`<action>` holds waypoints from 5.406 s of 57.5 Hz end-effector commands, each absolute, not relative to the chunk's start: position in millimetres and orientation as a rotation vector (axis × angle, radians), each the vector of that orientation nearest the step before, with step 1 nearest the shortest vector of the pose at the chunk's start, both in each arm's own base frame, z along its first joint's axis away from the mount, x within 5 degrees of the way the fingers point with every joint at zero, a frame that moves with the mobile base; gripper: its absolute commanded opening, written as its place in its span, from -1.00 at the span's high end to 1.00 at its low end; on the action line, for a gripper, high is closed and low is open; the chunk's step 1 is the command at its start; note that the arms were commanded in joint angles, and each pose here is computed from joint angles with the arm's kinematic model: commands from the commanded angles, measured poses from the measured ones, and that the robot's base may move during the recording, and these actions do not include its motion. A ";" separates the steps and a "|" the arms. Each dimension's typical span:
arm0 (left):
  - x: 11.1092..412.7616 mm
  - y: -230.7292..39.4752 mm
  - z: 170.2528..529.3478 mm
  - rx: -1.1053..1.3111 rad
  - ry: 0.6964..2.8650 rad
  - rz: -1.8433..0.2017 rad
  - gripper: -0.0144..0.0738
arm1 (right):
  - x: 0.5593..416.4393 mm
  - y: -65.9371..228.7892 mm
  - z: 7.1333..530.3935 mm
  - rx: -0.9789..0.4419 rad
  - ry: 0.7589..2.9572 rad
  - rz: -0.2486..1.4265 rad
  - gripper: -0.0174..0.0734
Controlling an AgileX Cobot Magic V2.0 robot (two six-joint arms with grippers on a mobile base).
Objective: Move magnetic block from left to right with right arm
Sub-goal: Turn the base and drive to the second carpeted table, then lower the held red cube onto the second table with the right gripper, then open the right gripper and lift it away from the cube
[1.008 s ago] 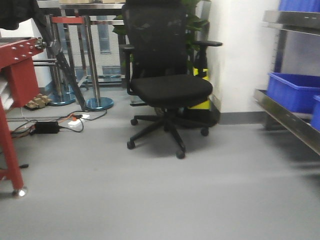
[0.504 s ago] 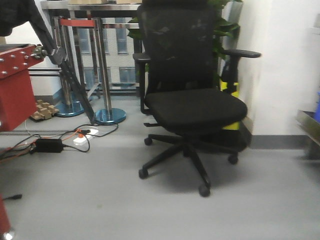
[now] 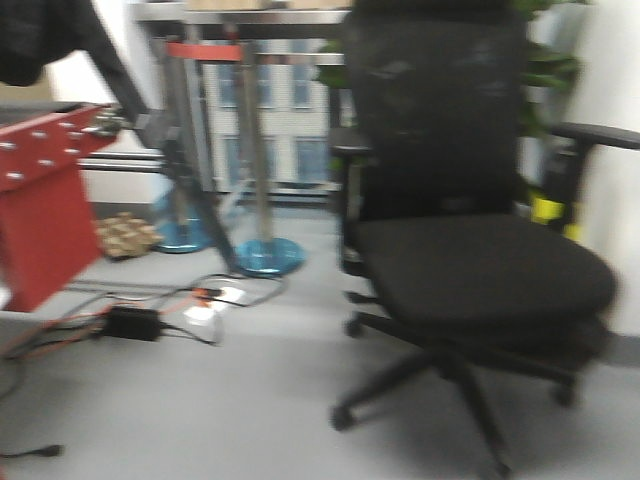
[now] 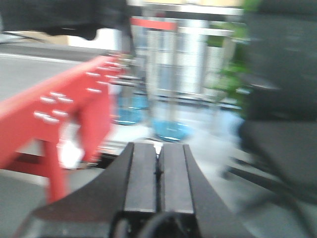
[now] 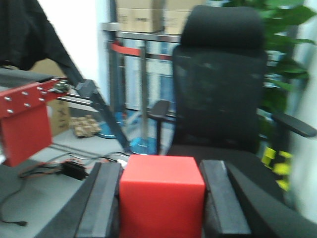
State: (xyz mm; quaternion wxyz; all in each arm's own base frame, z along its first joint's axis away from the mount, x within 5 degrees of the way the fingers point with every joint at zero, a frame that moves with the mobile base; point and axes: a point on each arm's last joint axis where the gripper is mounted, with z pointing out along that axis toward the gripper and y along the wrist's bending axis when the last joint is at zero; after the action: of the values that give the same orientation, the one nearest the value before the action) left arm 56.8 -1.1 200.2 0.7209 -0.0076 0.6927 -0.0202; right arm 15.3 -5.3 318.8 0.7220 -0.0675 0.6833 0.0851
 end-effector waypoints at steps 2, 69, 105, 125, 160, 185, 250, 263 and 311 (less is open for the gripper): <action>55.7 -0.2 205.5 -0.031 1.445 -0.047 0.96 | 13.4 -5.1 334.7 -0.163 1.410 0.172 0.40; 55.7 -0.2 205.5 -0.031 1.445 -0.047 0.96 | 13.4 -5.1 334.7 -0.163 1.410 0.172 0.40; 55.7 -0.2 205.5 -0.031 1.445 -0.047 0.96 | 13.4 -5.1 334.7 -0.163 1.410 0.172 0.40; 55.7 -0.2 205.5 -0.031 1.445 -0.047 0.96 | 13.4 -5.1 334.7 -0.163 1.410 0.172 0.40; 55.7 -0.2 205.5 -0.031 1.445 -0.047 0.96 | 29.0 0.3 342.6 -0.177 1.481 0.171 0.40; 55.7 -0.2 205.5 -0.031 1.445 -0.047 0.96 | 162.6 69.4 392.0 -0.443 1.828 0.149 0.40; 55.7 -0.2 205.5 -0.031 1.445 -0.047 0.96 | 323.1 204.3 254.4 -0.675 2.485 0.138 -0.38; 55.7 -0.2 205.5 -0.031 1.445 -0.047 0.96 | 316.1 199.9 275.5 -0.655 2.435 0.162 -0.69; 55.7 -0.2 205.5 -0.031 1.445 -0.047 0.96 | 139.5 89.7 344.9 -0.467 1.777 0.431 0.49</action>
State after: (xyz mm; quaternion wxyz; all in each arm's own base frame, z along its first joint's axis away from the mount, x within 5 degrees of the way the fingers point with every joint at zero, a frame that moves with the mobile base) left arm 56.8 -1.1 200.2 0.7209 -0.0076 0.6927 -0.0202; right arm 153.1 97.9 330.0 0.5167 -0.2100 0.8144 0.1602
